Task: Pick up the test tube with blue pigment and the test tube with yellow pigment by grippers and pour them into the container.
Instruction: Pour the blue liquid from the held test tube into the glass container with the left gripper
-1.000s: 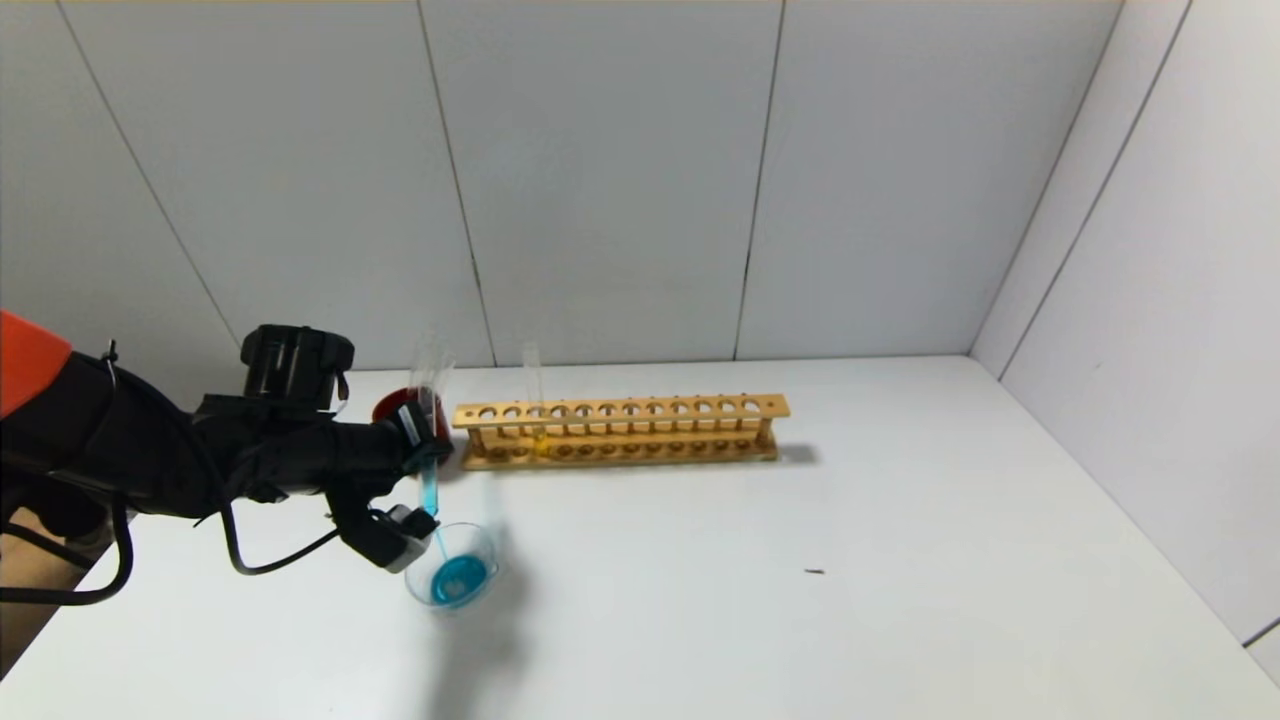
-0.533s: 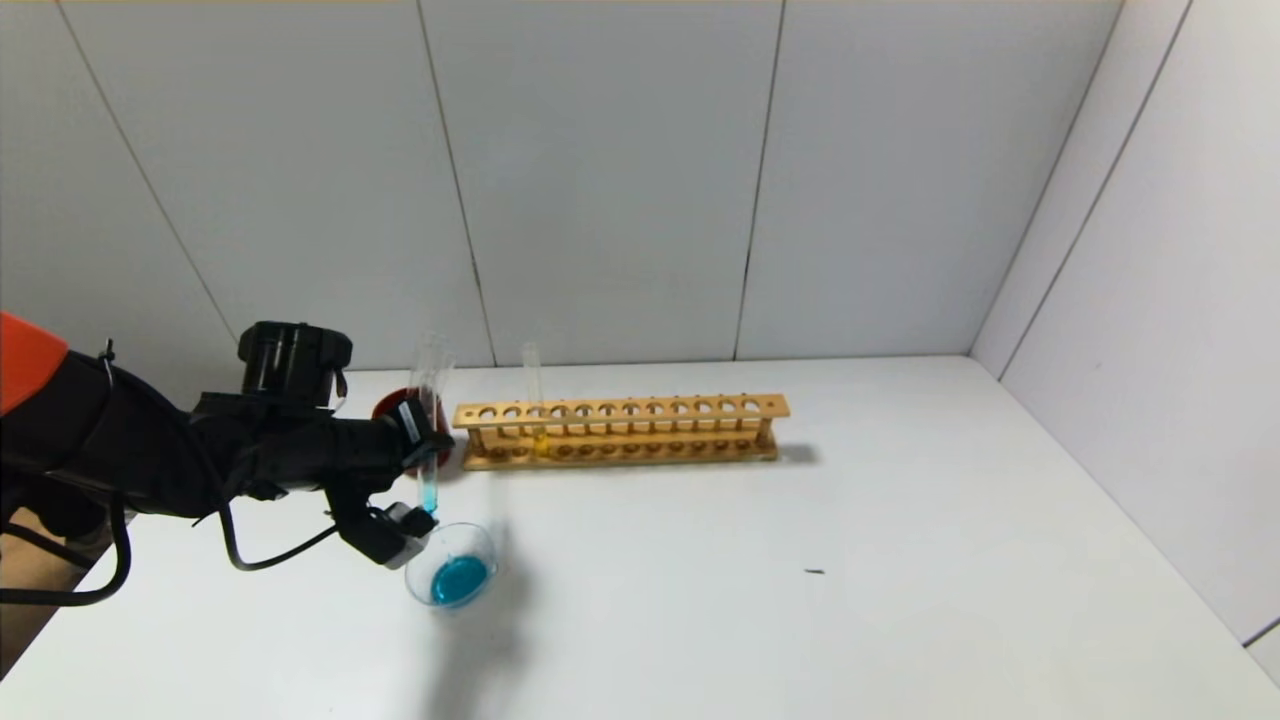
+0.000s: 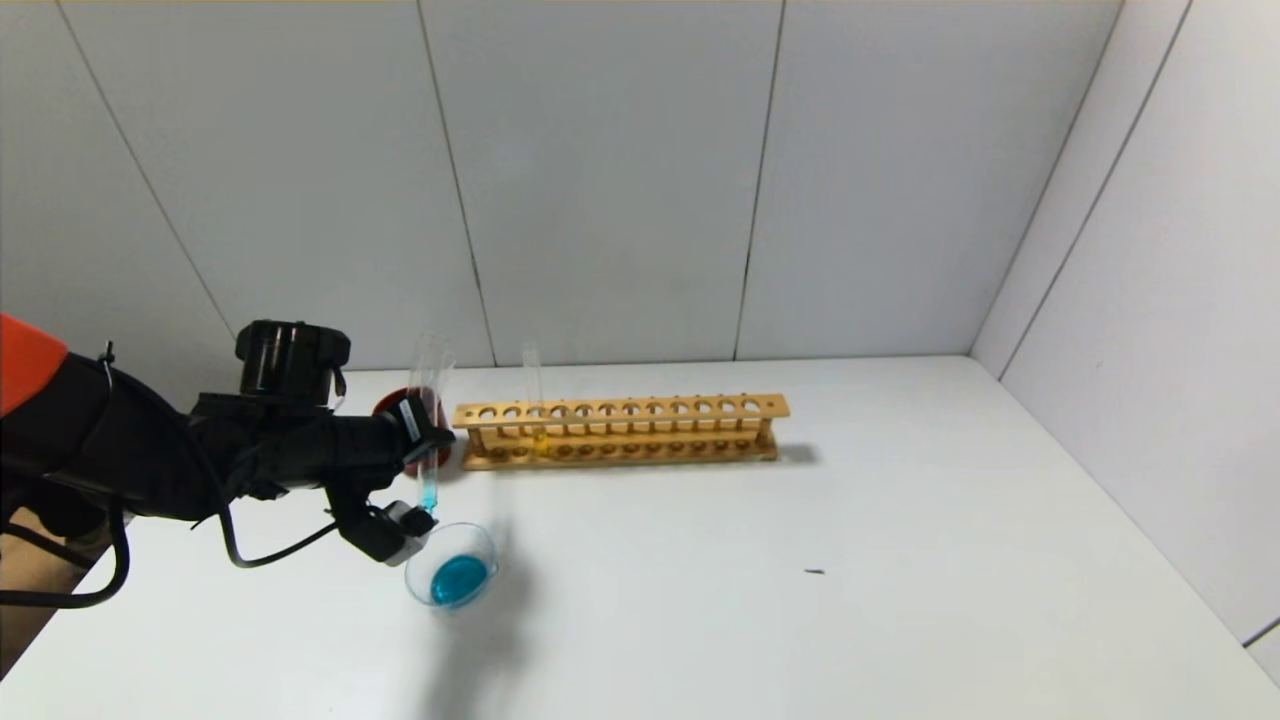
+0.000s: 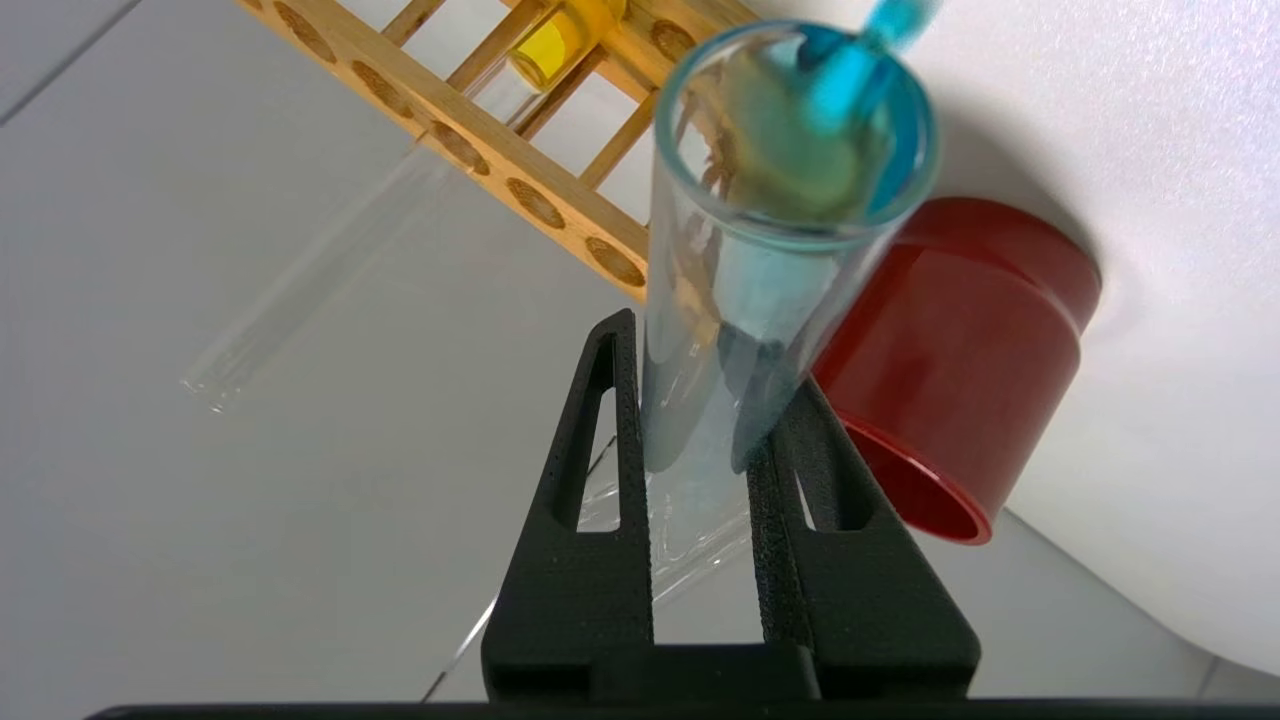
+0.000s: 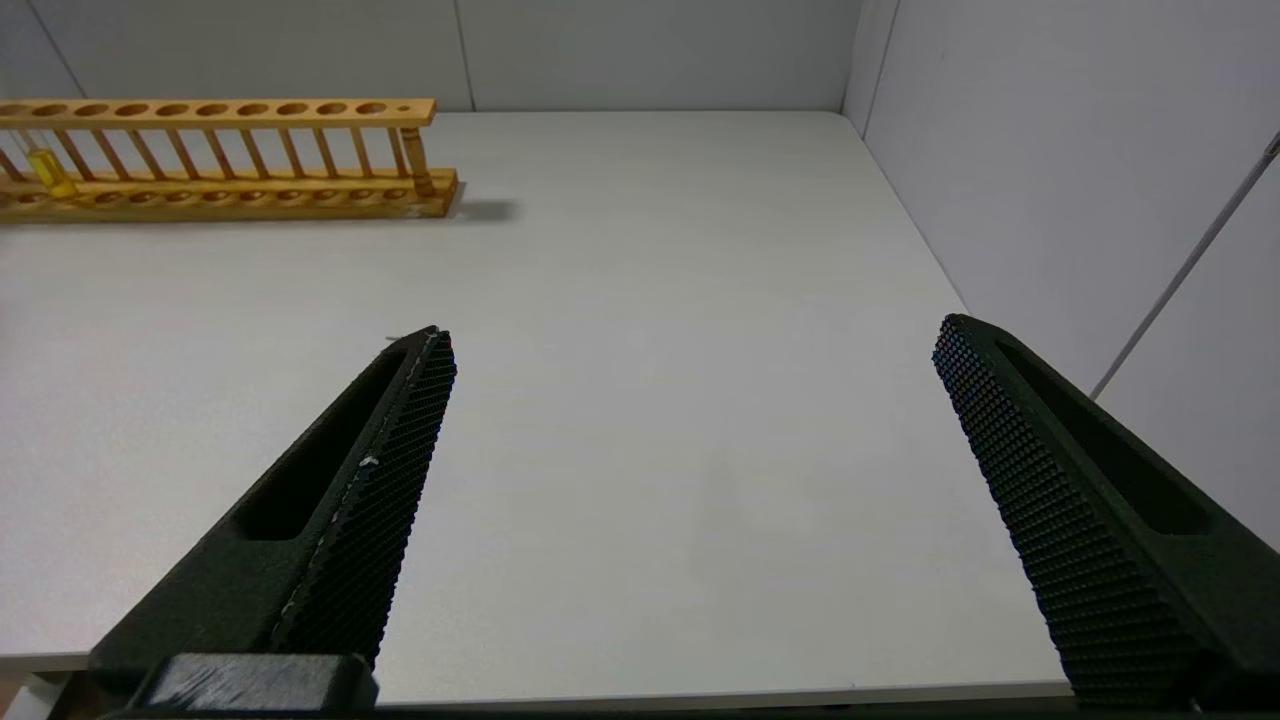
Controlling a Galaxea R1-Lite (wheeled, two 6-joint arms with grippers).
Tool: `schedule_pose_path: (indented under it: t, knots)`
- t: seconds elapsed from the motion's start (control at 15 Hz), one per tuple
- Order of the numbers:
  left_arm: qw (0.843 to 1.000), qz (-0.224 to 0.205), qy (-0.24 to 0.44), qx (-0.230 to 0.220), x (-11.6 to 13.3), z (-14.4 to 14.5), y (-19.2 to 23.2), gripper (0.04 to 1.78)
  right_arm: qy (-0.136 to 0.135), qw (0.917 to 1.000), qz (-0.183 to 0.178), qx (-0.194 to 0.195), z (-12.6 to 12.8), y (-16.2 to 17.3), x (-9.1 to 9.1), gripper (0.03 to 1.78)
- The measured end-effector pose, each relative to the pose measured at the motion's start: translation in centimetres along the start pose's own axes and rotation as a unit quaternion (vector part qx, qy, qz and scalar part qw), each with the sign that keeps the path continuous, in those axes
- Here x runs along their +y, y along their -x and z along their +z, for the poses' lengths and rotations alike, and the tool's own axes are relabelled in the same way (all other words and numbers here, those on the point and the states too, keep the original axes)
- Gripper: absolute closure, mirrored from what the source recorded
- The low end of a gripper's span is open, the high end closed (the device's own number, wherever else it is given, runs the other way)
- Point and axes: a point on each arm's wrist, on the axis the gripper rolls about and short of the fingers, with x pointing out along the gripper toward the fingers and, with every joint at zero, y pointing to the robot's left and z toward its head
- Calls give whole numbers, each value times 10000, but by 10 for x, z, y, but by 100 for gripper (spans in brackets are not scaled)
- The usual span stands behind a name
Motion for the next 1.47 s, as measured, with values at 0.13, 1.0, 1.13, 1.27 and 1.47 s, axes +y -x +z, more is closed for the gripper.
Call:
schedule_pose_path:
  t: [0.13,1.0,1.13,1.27,1.47]
  knots:
    - [9999,38,-155,8,1,0,2,149,-2,10000,2,0,0,0,0,6]
    - [9939,483,-723,674,10,2,26,149,-2,10000,2,0,0,0,0,6]
    - [9936,495,-740,693,10,3,28,149,0,10000,2,0,0,0,0,6]
    - [9935,518,-746,685,10,3,28,149,0,10000,2,0,0,0,0,6]
    - [9932,538,-770,694,10,3,29,149,-2,10000,2,0,0,0,0,6]
